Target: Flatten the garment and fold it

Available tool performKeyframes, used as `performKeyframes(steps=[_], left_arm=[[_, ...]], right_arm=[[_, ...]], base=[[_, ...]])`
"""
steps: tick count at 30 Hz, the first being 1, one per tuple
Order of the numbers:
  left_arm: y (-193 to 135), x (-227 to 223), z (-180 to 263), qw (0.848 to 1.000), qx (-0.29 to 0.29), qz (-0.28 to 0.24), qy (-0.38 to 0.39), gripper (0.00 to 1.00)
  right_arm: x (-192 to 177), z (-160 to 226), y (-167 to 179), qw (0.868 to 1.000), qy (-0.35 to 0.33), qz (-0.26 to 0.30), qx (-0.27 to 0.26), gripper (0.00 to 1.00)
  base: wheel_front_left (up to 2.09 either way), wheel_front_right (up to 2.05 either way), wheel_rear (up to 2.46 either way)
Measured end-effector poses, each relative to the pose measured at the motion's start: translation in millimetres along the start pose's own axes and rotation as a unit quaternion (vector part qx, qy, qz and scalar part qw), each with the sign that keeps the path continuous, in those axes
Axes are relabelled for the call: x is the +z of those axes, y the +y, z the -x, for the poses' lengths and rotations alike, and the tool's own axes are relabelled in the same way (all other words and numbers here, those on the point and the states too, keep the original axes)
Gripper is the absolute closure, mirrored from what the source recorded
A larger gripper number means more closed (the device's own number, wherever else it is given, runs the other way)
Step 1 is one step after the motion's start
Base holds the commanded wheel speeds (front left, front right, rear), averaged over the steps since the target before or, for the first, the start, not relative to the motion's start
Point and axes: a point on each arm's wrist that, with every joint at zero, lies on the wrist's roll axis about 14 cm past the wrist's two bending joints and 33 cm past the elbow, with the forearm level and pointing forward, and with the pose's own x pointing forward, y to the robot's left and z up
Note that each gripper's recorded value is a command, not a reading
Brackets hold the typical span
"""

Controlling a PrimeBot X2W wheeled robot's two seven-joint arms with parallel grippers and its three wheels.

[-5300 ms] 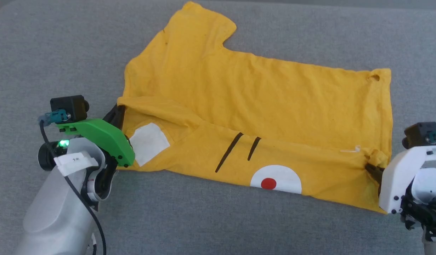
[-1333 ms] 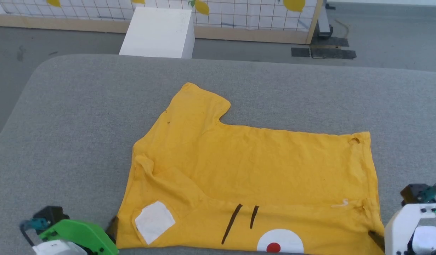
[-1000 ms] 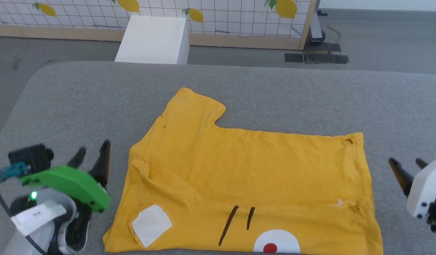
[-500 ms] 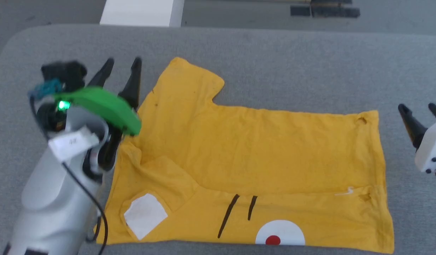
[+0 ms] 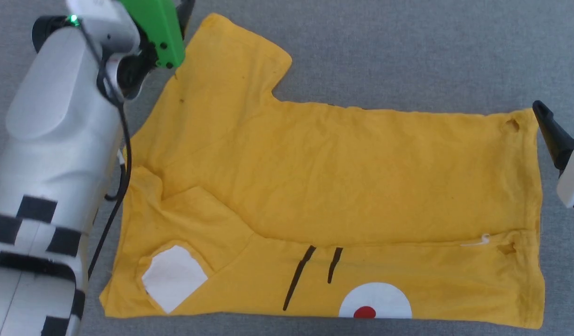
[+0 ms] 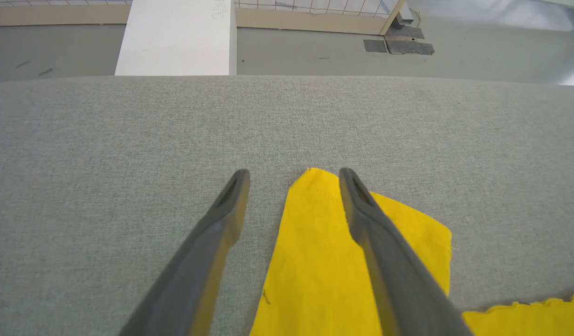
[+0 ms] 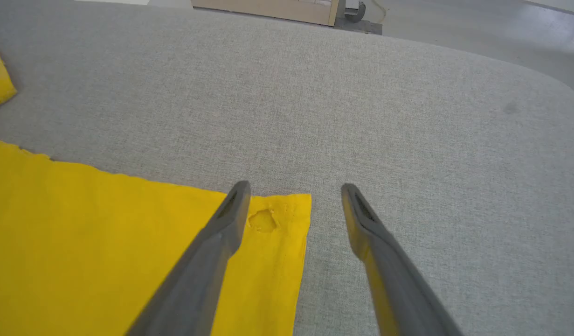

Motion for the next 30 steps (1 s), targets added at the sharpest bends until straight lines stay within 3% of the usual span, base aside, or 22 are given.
performKeyframes(steps=[10,16,17,18,19,30], left_arm=[[-5,-71,-40,0.982,0.005,-0.008,0.186,0.00],[0,-85,-50,0.973,0.021,-0.025,0.227,0.00],[0,-86,-50,0.973,0.021,-0.024,0.230,0.15],[0,-86,-51,0.973,0.020,-0.022,0.230,0.65],[-1,-86,-51,0.973,0.019,-0.017,0.230,1.00],[-7,-62,-38,0.986,-0.012,0.070,0.148,1.00]], right_arm=[[-27,-9,-11,0.999,0.038,-0.003,-0.016,0.00],[-35,-13,-14,0.999,0.048,-0.005,-0.021,0.00],[-35,-14,-13,0.999,0.049,-0.005,-0.020,0.00],[-36,-14,-13,0.999,0.049,-0.005,-0.020,0.00],[-36,-15,-13,0.999,0.049,-0.005,-0.019,0.00],[-25,-9,-9,0.999,0.040,0.000,-0.014,0.00]], base=[[0.00,0.00,0.00],[0.00,0.00,0.00],[0.00,0.00,0.00],[0.00,0.00,0.00],[0.00,0.00,0.00],[0.00,0.00,0.00]])
